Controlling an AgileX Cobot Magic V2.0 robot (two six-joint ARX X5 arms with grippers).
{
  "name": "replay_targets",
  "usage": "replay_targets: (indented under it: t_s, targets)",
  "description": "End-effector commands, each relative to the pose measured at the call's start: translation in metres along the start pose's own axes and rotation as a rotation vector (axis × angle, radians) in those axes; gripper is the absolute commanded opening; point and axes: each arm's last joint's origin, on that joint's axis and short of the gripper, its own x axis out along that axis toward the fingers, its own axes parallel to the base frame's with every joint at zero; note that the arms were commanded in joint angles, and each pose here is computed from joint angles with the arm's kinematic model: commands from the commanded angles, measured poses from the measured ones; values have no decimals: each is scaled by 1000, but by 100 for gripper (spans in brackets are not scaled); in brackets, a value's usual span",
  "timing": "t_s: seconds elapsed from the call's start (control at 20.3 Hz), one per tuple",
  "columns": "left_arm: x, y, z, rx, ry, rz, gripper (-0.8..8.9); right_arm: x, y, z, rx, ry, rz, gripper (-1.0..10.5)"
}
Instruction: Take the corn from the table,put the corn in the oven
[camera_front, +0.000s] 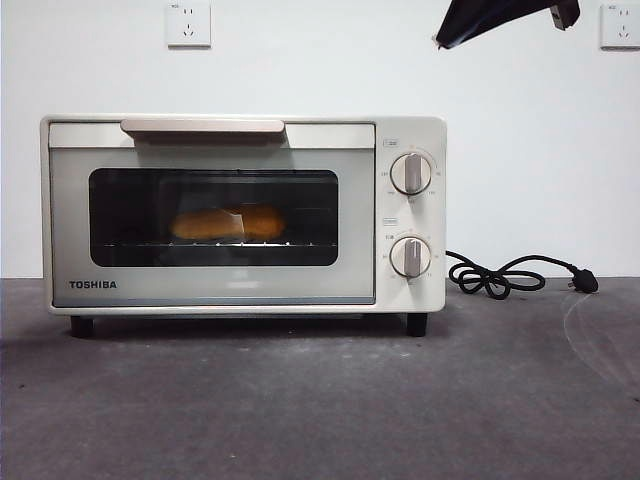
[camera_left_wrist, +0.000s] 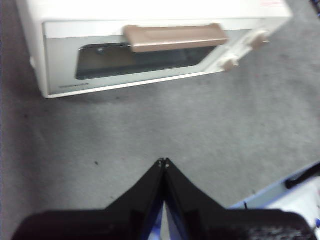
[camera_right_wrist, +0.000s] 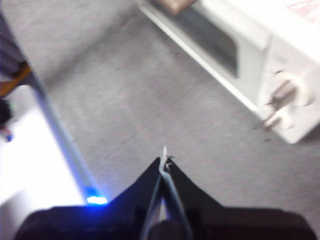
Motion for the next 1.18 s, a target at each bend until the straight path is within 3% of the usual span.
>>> replay_targets:
  t_s: [0.05, 0.44, 0.54, 0.89, 1.18]
  targets:
    - [-2, -2, 2, 20, -40, -2, -4, 1, -3, 3, -16, -15, -53, 1]
    - [-28, -13, 1, 120, -260, -16, -4, 0, -10, 15, -71, -100, -230, 1]
    - [-42, -19, -4, 194, -351, -10, -4, -1, -12, 18, -80, -119, -262, 1]
    - [-98, -43, -14, 408, -819, 8, -4, -3, -14, 25, -104, -178, -337, 1]
    - [-115, -50, -22, 551, -1154, -3, -4, -3, -14, 25, -106, -181, -337, 1]
